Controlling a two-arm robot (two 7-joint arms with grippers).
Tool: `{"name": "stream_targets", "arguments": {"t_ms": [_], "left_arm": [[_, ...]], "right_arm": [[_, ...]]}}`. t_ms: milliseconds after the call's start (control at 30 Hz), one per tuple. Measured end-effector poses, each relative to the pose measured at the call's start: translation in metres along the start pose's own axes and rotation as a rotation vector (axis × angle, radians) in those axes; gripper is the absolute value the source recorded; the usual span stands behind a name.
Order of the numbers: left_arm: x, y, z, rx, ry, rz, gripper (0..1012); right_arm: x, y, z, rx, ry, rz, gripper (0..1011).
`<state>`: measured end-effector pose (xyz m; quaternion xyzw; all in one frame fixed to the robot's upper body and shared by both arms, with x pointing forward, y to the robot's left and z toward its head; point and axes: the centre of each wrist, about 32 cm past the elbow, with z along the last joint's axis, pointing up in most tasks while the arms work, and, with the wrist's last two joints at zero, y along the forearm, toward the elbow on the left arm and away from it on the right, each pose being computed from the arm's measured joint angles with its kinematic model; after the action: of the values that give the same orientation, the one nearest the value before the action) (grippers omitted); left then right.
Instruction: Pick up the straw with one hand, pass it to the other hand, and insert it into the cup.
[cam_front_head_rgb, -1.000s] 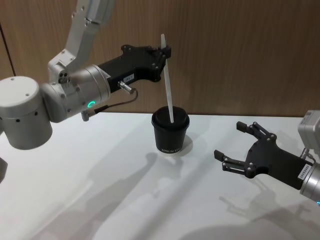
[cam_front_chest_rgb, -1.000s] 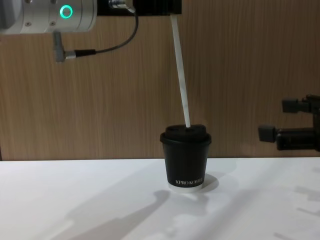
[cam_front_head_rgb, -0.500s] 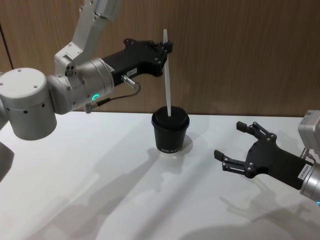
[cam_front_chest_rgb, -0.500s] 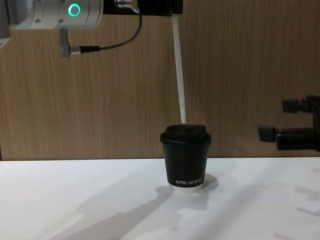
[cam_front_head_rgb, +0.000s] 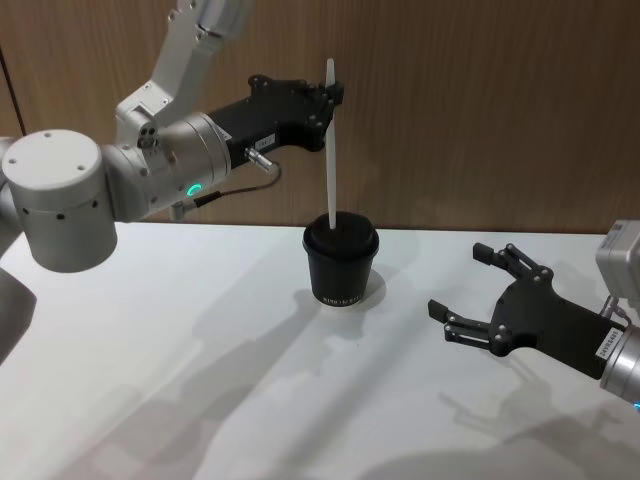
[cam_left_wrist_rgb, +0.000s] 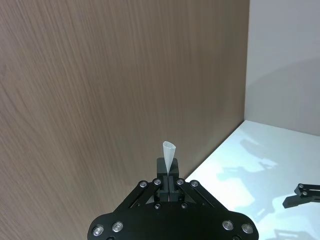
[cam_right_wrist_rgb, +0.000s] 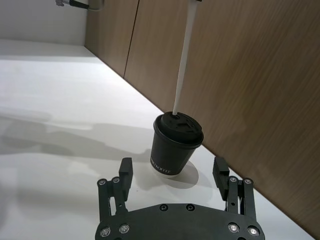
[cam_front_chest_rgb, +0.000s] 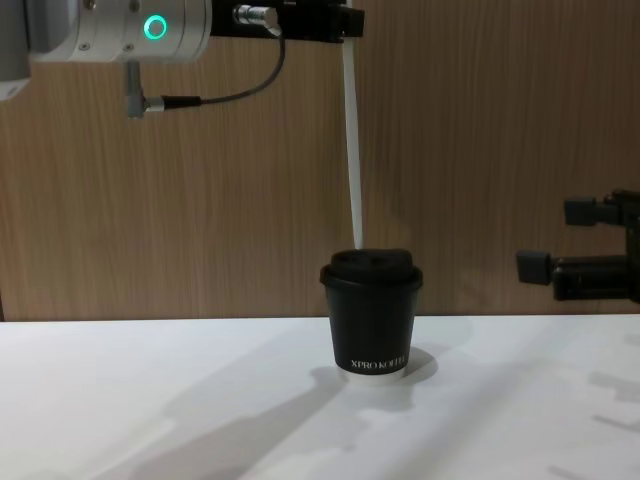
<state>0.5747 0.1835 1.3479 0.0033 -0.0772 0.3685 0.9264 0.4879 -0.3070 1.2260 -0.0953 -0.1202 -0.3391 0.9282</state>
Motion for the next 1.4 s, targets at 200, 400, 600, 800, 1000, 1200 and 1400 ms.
{"name": "stream_targets", "arguments": {"t_ms": [200, 400, 600, 800, 1000, 1200, 1400], "left_arm": [[0.0019, -0.0037, -0.0019, 0.005, -0.009, 0.002, 4], [0.0032, -0.0066, -0.0035, 0.007, -0.015, 0.004, 4], [0.0035, -0.0079, -0.0047, 0.009, -0.019, 0.006, 4], [0.0043, -0.0077, -0.0049, 0.009, -0.019, 0.008, 4], [0.0052, -0.0067, -0.0054, 0.011, -0.016, 0.008, 4], [0.0058, -0.0058, -0.0059, 0.02, -0.012, 0.004, 4], [0.0061, -0.005, -0.0068, 0.027, -0.009, 0.002, 4]], "right_arm": [[0.0, 0.0, 0.0, 0.0, 0.0, 0.0, 1001], [0.0, 0.0, 0.0, 0.0, 0.0, 0.0, 1001], [0.0, 0.0, 0.0, 0.0, 0.0, 0.0, 1001], [0.0, 0.0, 0.0, 0.0, 0.0, 0.0, 1001], [0.0, 0.0, 0.0, 0.0, 0.0, 0.0, 1001], [0.0, 0.0, 0.0, 0.0, 0.0, 0.0, 1001], [0.0, 0.0, 0.0, 0.0, 0.0, 0.0, 1001]]}}
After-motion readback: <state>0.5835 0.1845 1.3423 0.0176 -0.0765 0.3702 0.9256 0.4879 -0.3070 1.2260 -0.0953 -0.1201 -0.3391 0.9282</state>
